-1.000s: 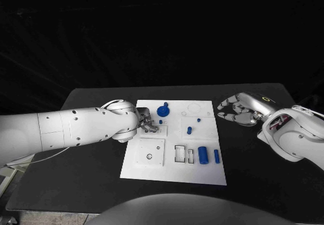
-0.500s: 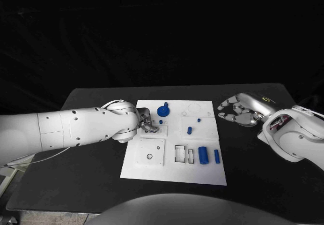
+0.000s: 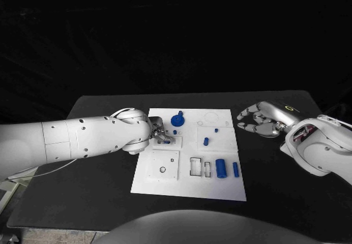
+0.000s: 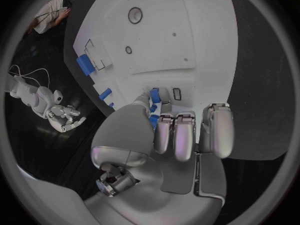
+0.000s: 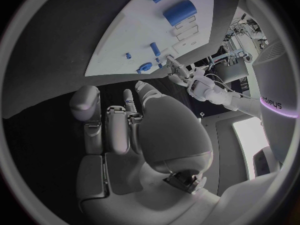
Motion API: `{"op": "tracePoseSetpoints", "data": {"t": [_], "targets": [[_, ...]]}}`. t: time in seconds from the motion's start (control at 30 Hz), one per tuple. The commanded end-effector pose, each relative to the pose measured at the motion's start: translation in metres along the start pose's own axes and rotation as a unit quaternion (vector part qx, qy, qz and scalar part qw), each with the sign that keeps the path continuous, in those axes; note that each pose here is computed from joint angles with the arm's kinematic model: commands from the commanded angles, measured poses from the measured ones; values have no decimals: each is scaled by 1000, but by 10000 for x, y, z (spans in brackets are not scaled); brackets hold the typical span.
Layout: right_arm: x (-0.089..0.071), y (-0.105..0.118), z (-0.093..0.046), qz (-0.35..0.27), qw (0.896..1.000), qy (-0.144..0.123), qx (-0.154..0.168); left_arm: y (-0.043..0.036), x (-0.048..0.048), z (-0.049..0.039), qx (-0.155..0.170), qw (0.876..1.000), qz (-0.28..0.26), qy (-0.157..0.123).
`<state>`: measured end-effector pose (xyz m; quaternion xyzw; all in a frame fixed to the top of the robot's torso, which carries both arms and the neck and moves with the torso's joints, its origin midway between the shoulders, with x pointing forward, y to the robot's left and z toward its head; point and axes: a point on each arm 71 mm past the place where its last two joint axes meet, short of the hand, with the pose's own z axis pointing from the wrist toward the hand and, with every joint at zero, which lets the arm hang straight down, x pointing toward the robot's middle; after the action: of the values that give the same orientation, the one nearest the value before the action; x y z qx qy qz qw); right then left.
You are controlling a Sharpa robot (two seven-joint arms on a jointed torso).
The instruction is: Assemble the parts on the task board
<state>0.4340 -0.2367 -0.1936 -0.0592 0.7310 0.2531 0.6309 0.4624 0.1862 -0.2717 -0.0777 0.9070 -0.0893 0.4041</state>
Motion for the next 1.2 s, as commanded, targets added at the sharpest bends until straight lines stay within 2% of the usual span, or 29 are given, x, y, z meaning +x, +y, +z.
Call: {"op": "tracePoseSetpoints", "data": {"t": [0.03, 0.43, 1.2], "targets": [[9, -7, 0, -1, 1000, 5, 3, 10, 34, 17, -6, 1000, 5, 13], [10, -10, -2, -2, 1000, 6, 4, 14, 17, 41, -9, 1000, 3, 9], [19, -20, 0, 0, 1000, 6, 4, -66, 31, 63, -3, 1000, 6, 14]]}}
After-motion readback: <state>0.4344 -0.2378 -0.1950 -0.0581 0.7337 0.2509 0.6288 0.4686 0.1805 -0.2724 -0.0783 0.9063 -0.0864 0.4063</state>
